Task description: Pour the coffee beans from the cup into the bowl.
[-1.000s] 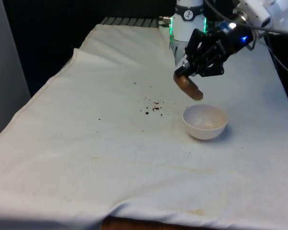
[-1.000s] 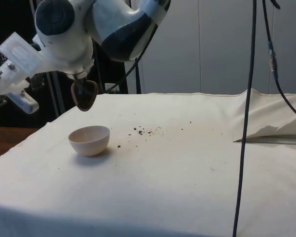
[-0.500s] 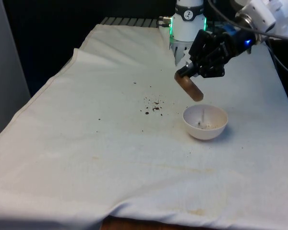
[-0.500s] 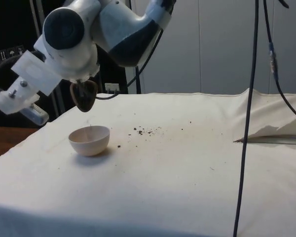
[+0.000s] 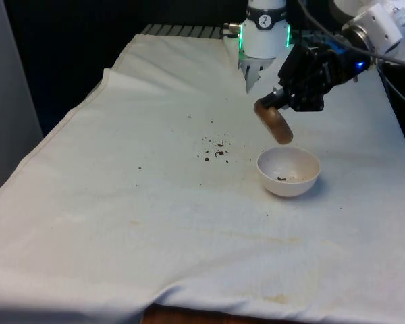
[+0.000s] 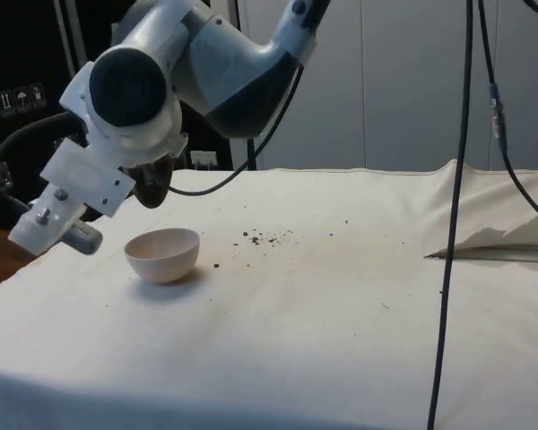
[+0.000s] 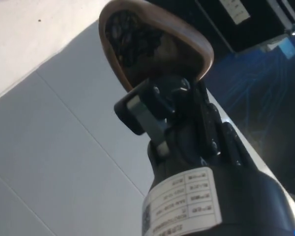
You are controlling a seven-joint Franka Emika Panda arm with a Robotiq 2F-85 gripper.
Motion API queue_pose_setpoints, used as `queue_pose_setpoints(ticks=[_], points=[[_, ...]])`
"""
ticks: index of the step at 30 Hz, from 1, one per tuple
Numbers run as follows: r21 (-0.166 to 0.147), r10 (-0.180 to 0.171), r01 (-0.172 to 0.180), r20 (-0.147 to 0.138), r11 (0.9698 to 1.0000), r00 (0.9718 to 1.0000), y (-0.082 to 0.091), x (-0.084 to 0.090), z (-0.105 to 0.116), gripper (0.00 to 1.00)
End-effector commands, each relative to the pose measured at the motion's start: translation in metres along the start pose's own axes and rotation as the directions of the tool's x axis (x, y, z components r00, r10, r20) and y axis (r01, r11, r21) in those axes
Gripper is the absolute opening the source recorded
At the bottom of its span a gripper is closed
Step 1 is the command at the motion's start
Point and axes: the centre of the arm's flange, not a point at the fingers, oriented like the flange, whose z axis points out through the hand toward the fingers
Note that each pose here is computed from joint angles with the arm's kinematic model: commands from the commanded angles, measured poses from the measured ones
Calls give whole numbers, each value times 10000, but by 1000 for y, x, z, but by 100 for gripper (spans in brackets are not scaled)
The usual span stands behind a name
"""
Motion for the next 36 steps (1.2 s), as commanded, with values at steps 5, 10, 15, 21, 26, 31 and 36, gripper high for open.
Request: queue_pose_setpoints(ticks=[5, 10, 15, 21, 26, 31, 36], points=[[-475, -164, 155, -201, 9988, 9997, -9, 1, -7, 0], [-771, -258, 237, -255, 9967, 9993, -12, 0, -10, 0], [-1217, -378, 335, -332, 9920, 9987, -15, 0, -13, 0], [-1617, -489, 420, -392, 9860, 9980, -16, -1, -18, 0], [-2103, -617, 514, -430, 9763, 9972, -18, -2, -22, 0], [-2516, -708, 568, -468, 9662, 9964, -20, -2, -27, 0], [-2716, -758, 611, -439, 9605, 9962, -21, -3, -29, 0]])
